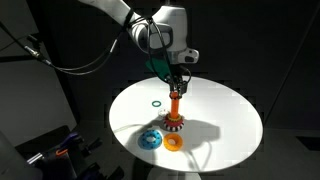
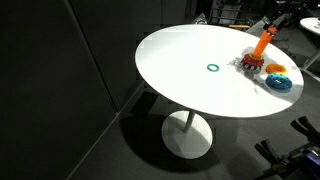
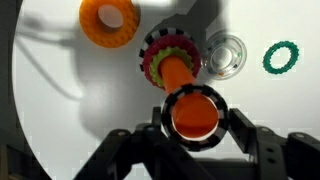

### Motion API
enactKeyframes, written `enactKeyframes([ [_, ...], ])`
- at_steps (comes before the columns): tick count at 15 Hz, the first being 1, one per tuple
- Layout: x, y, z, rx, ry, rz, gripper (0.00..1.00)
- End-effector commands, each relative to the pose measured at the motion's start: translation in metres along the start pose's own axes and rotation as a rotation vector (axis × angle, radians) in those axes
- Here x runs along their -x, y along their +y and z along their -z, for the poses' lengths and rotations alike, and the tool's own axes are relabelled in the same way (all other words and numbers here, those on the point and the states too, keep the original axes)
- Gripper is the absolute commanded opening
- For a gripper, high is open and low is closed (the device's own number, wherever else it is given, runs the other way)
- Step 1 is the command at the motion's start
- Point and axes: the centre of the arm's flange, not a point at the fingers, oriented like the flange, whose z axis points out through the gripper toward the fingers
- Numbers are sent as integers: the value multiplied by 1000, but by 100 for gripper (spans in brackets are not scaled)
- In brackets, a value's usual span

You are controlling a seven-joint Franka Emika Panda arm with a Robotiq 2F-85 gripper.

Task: Place the small, black and white ring around the block

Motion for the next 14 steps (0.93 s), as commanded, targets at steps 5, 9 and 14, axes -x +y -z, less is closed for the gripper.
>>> enactKeyframes([
  [5,-22,2,8,-26,1,-2,43],
  [9,-23,5,-2,-36,-38,-13,43],
  [14,-22,7,-17,-66,-106,-20,43],
])
